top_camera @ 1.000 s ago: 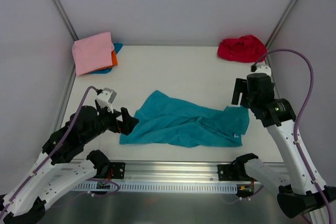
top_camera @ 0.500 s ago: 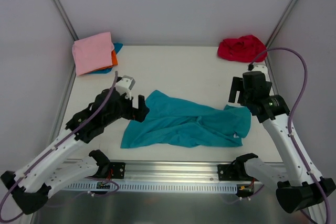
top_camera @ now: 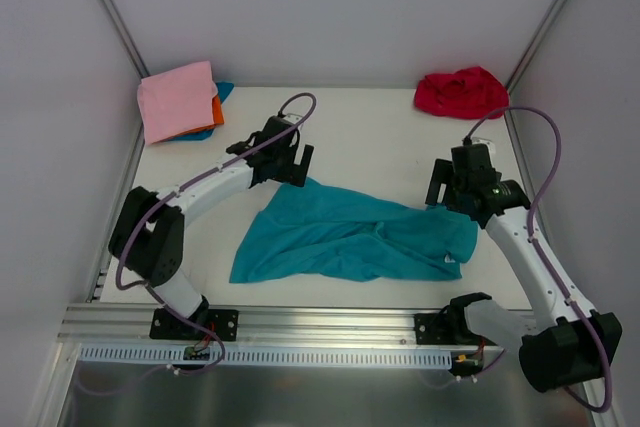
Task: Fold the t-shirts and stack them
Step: Flatten out the tshirt
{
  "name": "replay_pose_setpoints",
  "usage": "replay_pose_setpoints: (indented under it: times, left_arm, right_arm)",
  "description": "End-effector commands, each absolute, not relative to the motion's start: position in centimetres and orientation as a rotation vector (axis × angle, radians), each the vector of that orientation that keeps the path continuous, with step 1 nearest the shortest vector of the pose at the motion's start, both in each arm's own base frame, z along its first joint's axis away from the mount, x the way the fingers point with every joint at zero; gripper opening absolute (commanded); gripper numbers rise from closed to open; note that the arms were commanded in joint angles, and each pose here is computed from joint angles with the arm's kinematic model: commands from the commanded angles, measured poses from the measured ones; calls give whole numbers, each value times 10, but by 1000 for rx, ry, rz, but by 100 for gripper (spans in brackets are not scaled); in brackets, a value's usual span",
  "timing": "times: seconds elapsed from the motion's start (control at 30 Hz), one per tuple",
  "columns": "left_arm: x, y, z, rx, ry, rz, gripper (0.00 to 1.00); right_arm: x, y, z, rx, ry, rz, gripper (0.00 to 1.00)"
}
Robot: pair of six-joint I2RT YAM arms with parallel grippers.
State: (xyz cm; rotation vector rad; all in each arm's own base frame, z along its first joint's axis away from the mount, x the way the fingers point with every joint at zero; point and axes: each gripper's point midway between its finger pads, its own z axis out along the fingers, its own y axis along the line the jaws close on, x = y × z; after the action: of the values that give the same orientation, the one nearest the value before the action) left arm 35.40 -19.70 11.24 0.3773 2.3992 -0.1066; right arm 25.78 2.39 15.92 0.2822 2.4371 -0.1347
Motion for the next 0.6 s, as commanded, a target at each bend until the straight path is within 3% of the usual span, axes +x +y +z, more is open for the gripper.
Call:
replay_pose_setpoints:
  times: [0.0, 0.23, 0.57]
  left_arm:
    - [379, -202, 113, 416, 2359, -62, 96]
    - [391, -220, 61, 460, 2451, -134, 95]
    - [400, -236, 34, 517, 2463, -197, 94]
  right_arm:
    - [254, 29, 167, 331, 2376, -45, 93]
    - [241, 29, 160, 323, 2391, -26, 93]
    - [234, 23, 170, 313, 2376, -47, 92]
